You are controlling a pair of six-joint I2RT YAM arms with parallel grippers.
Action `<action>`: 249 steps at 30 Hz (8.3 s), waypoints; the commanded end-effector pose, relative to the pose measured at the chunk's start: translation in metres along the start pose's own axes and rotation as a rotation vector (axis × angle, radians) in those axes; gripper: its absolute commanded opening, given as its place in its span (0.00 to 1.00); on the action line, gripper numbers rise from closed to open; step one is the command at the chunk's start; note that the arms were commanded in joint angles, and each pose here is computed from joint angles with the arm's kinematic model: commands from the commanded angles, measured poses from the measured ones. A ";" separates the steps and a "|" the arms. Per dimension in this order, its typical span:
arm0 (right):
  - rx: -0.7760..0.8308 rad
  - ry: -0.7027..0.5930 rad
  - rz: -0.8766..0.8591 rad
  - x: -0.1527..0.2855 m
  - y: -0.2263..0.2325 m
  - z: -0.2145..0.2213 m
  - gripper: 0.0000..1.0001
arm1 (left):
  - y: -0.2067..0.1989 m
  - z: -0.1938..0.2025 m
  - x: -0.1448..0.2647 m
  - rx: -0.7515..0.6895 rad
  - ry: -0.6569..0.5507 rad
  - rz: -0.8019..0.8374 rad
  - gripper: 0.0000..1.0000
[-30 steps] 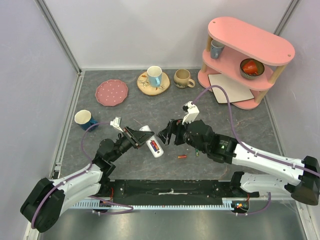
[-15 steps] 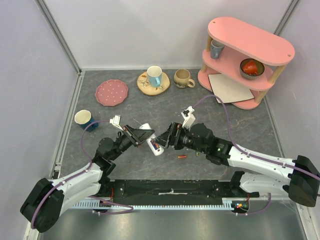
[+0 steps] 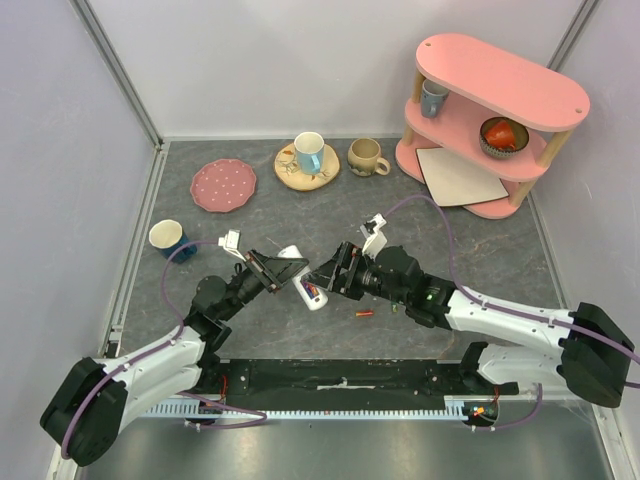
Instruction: Load the batteries into the remote control
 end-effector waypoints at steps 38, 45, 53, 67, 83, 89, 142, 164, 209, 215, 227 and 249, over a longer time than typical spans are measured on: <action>0.061 0.007 -0.033 -0.011 0.016 -0.013 0.98 | -0.029 -0.010 -0.002 -0.061 -0.046 0.113 0.02; 0.082 -0.025 -0.040 -0.005 0.024 -0.023 0.98 | -0.028 -0.010 -0.002 -0.059 -0.045 0.113 0.02; 0.024 -0.043 -0.012 -0.005 0.013 -0.025 0.97 | -0.032 -0.010 -0.001 -0.058 -0.046 0.130 0.02; -0.037 -0.039 0.004 -0.007 0.000 -0.023 0.96 | -0.037 -0.011 0.001 -0.059 -0.056 0.148 0.02; -0.047 -0.006 0.001 -0.009 -0.008 -0.012 0.93 | -0.041 -0.013 0.000 -0.053 -0.064 0.159 0.02; -0.050 -0.001 0.000 -0.009 -0.009 -0.010 0.92 | -0.045 -0.014 -0.002 -0.053 -0.063 0.165 0.02; -0.063 0.026 -0.026 -0.013 -0.006 -0.007 0.93 | -0.056 -0.015 -0.006 -0.044 -0.059 0.187 0.02; -0.074 0.045 -0.022 -0.006 -0.020 0.007 0.90 | -0.077 -0.024 -0.011 -0.035 -0.093 0.229 0.02; 0.112 0.064 -0.182 0.006 0.016 0.000 0.85 | -0.056 -0.017 -0.012 0.022 -0.055 0.170 0.02; 0.109 0.084 -0.183 0.008 0.006 0.009 0.77 | -0.063 -0.014 -0.011 0.039 -0.034 0.195 0.02; 0.088 0.083 -0.156 0.008 -0.011 0.011 0.76 | -0.071 -0.013 -0.007 0.047 -0.026 0.220 0.02; 0.376 -0.173 0.739 0.111 -0.103 -0.081 0.94 | -0.011 -0.012 -0.004 -0.014 -0.061 0.046 0.02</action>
Point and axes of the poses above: each gripper's point midway between its finger pads, its own x axis back along the fingers, its own y axis along the line the jaws close on, z = x × y, the point moved 1 cm from there along x, back along the fingers, and after that the axes turned 10 degrees about x, right-handed, at the moved point
